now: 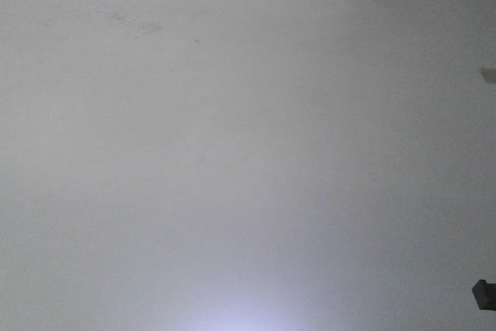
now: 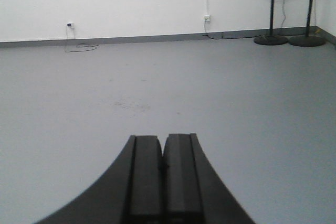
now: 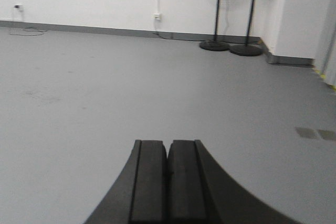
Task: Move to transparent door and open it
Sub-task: 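Drive the base across the grey floor toward the glass door, then drive forward onto the wooden platform up to the door handle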
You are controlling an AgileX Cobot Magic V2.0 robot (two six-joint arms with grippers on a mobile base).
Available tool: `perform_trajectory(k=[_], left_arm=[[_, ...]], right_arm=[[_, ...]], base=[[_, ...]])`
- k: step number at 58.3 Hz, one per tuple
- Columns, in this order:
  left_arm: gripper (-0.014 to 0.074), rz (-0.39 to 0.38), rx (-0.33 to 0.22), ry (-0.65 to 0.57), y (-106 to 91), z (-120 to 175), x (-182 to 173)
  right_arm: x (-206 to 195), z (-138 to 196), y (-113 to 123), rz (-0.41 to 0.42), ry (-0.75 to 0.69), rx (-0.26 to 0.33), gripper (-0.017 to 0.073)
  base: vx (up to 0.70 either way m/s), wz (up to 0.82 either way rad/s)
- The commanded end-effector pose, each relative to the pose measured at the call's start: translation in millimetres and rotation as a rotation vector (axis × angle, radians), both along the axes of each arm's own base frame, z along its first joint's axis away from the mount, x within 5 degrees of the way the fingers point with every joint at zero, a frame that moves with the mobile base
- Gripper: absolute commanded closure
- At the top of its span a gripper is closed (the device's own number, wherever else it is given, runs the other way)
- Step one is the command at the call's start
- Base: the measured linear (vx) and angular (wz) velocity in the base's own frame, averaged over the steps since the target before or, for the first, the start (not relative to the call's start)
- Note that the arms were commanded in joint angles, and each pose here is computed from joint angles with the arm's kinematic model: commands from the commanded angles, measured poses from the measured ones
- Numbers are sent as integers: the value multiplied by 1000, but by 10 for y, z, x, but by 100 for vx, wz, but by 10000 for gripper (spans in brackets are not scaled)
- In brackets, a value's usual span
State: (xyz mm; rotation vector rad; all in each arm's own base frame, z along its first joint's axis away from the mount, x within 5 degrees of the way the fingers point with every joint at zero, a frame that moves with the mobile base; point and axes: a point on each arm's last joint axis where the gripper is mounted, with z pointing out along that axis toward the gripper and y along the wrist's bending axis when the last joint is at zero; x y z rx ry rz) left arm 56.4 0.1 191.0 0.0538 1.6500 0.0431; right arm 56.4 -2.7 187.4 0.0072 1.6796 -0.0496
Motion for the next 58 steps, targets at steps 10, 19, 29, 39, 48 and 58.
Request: perform_trajectory(k=[10, 19, 29, 39, 48, 58], left_arm=[[599, -2, -19, -66, -4, -18, 6], [599, -2, -19, -66, -4, -18, 6], [599, -2, -19, -66, -4, -18, 6], [599, -2, -19, -66, -4, -18, 6], [599, -2, -19, -66, -4, -18, 6], [599, -2, -19, -66, -4, -18, 6]], right_arm=[[0, 41, 7, 9, -82, -9, 567], [0, 41, 7, 9, -82, -9, 567], [0, 41, 7, 9, -82, -9, 567], [0, 41, 7, 9, -82, -9, 567], [0, 41, 7, 9, -82, -9, 567], [0, 42, 7, 9, -83, -9, 567]], base=[[64, 42], [65, 47], [67, 53], [68, 65], [70, 78], [70, 75]])
